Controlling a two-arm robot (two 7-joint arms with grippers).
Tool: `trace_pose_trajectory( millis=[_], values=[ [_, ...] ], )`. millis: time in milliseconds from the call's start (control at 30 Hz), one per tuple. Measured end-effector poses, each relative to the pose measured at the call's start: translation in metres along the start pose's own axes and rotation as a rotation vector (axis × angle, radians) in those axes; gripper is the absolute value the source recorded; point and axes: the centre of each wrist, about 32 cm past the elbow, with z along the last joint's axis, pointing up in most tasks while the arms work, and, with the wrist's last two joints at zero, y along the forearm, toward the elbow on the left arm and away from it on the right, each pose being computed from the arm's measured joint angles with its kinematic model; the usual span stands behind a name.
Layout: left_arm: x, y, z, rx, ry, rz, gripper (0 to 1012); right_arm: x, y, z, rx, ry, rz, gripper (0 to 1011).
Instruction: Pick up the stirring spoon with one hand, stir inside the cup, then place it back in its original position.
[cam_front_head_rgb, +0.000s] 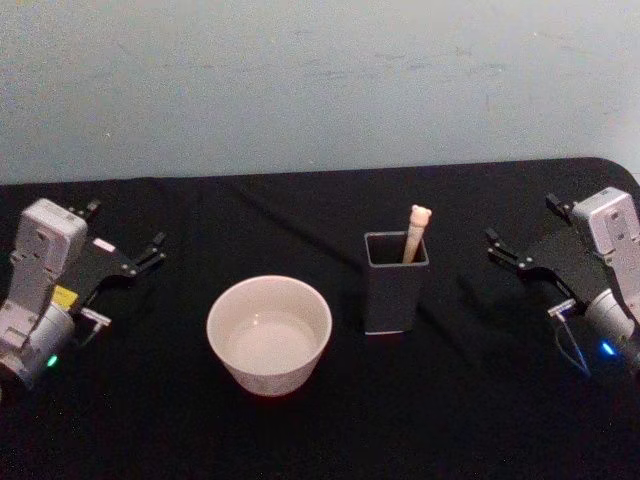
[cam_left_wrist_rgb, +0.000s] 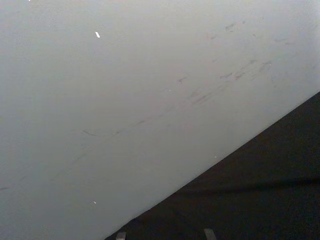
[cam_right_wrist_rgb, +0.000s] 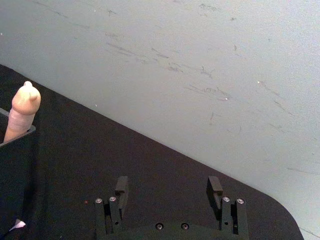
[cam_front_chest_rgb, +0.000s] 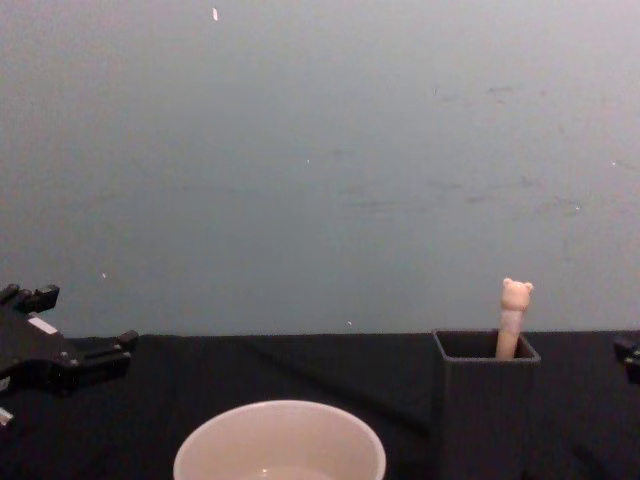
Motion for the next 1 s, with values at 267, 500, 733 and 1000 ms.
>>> trace_pose_trajectory(
  millis=[267, 500, 733, 1000],
  values=[
    [0.0, 0.0, 0.0, 0.0, 0.0, 0.0, 1001, 0.0, 0.0, 0.0, 0.0, 0.0, 0.0, 1000],
    [0.0, 0.0, 0.0, 0.0, 0.0, 0.0, 1001, 0.0, 0.0, 0.0, 0.0, 0.0, 0.0, 1000],
    [0.0, 0.0, 0.0, 0.0, 0.0, 0.0, 1001, 0.0, 0.0, 0.0, 0.0, 0.0, 0.0, 1000],
    [0.0, 0.0, 0.0, 0.0, 0.0, 0.0, 1001, 0.0, 0.0, 0.0, 0.0, 0.0, 0.0, 1000]
  ],
)
